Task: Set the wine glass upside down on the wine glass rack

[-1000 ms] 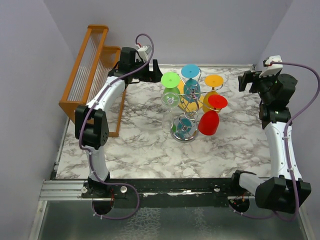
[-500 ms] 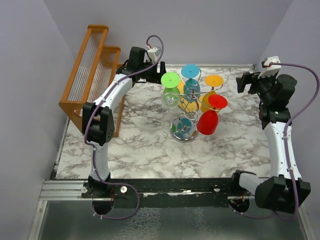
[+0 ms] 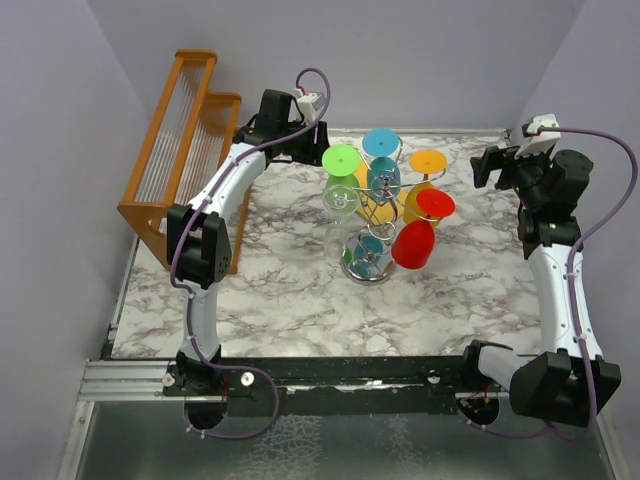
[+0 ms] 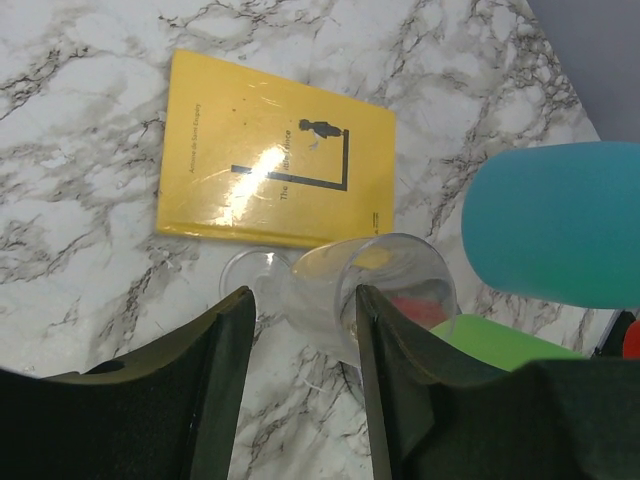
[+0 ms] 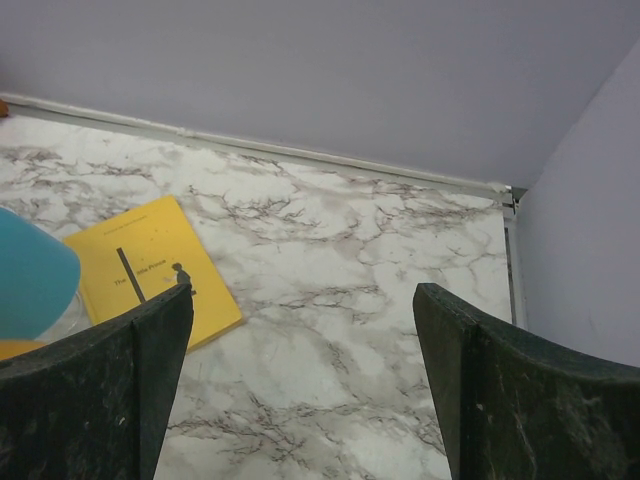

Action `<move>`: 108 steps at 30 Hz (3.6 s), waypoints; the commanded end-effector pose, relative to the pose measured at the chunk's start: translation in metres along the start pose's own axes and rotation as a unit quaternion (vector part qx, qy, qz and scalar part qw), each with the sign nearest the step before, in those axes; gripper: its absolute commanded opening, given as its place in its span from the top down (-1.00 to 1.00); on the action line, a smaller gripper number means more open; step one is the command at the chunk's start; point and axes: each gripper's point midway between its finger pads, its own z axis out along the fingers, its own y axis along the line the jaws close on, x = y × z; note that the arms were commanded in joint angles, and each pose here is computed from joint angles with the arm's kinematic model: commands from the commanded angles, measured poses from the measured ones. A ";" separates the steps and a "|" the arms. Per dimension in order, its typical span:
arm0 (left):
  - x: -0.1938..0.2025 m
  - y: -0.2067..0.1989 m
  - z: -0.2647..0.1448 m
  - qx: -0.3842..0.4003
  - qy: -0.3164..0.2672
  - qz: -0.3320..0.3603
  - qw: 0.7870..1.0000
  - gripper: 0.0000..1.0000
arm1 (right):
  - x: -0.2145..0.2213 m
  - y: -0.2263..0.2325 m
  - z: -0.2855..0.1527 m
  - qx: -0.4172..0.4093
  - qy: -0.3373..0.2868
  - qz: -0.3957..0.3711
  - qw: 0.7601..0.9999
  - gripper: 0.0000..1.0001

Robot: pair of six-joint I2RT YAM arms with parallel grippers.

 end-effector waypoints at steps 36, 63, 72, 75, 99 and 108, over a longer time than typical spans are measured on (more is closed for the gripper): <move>0.019 0.013 -0.035 -0.045 0.038 0.034 0.998 0.53 | 0.001 0.000 -0.002 -0.021 -0.013 -0.003 1.000 -0.82; -0.101 -0.038 -0.197 -0.218 -0.183 0.216 0.934 1.00 | -0.018 0.004 -0.006 -0.047 -0.020 -0.054 0.997 -0.89; -0.142 -0.097 -0.269 -0.207 -0.322 0.207 0.900 1.00 | -0.054 -0.002 -0.015 -0.029 -0.037 -0.070 0.996 -0.87; -0.145 -0.117 -0.283 -0.181 -0.346 0.200 0.898 1.00 | -0.066 0.004 -0.019 -0.045 -0.041 -0.074 0.995 -0.86; -0.142 -0.223 -0.283 0.082 -0.363 0.115 0.921 1.00 | -0.199 0.188 -0.025 -0.337 -0.108 0.025 0.935 -0.55; -0.141 -0.225 -0.273 0.092 -0.355 0.116 0.923 1.00 | -0.186 0.208 0.003 -0.309 -0.094 0.055 0.945 -0.29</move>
